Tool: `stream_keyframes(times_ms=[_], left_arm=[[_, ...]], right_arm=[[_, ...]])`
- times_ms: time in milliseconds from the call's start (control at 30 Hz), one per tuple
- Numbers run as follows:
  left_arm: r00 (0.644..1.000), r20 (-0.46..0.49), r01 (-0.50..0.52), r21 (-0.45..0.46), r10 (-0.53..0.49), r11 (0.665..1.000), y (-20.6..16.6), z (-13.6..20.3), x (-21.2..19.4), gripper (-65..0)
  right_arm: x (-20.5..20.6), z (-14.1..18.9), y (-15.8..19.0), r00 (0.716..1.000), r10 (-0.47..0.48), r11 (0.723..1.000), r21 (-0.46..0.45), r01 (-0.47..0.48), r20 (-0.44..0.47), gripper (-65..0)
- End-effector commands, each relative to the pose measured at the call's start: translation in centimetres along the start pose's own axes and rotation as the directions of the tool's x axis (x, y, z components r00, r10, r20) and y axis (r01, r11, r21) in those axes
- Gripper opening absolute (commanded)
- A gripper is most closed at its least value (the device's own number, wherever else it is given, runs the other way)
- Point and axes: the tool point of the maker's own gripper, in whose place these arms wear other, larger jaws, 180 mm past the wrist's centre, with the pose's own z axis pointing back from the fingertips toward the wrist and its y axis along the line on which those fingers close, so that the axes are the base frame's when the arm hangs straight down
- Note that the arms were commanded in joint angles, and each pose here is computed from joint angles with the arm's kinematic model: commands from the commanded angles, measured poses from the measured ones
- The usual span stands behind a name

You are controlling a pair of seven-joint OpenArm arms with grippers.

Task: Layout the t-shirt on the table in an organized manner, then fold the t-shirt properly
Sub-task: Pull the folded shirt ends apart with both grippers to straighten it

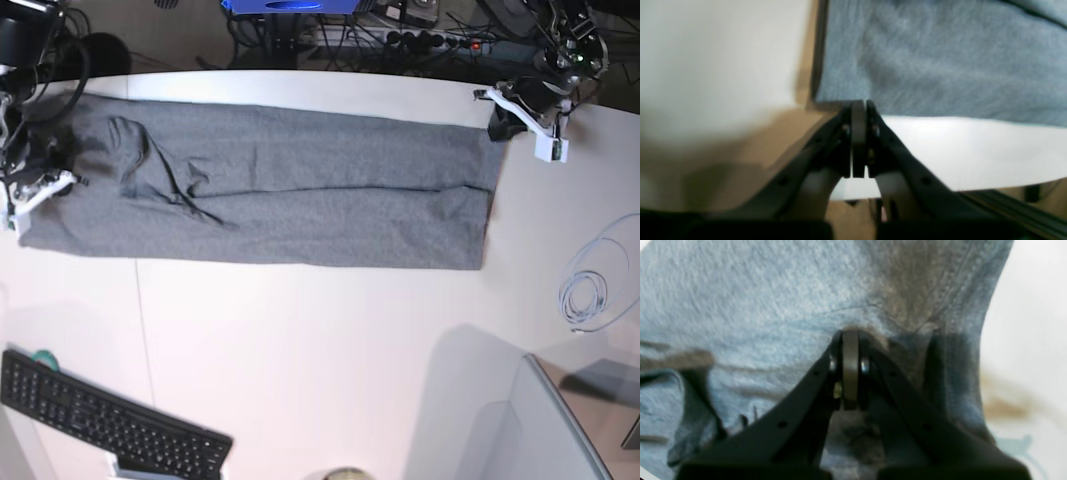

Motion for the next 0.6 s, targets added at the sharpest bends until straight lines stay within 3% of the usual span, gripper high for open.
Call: stream_keyframes(times_ms=[0,100,167,367,500,567], left_arm=[[0.996,0.084,0.012,0.019,-0.014,1.0,0.6,1.1,2.3,-65.0],[0.989,0.145,0.01,0.083,-0.022,0.996,1.5,3.0,4.1,-65.0],[0.991,0.124,0.03,0.124,-0.045,0.992,2.2,4.1,4.7,-65.0],[0.982,0.167,0.062,0.148,-0.087,0.987,3.0,4.2,8.1,-63.8],[0.979,0.198,0.025,0.138,-0.053,0.99,3.9,2.8,9.6,-28.5],[0.982,0.186,0.011,0.128,-0.035,0.992,4.7,1.8,9.6,-14.0]], right_arm=[[1.2,1.0,-0.5,0.999,0.018,1.0,-0.013,-0.017,0.045,-64.1],[1.8,2.5,0.0,0.994,0.064,0.998,-0.018,-0.062,0.09,-64.2],[2.1,3.5,0.2,0.988,0.101,0.995,-0.023,-0.099,0.116,-64.2],[2.1,5.5,3.0,0.967,0.185,0.981,0.025,-0.193,0.175,-64.2],[1.5,6.3,4.5,0.961,0.197,0.977,0.04,-0.209,0.192,-64.2],[1.2,6.4,4.8,0.961,0.199,0.976,0.045,-0.211,0.193,-64.2]])
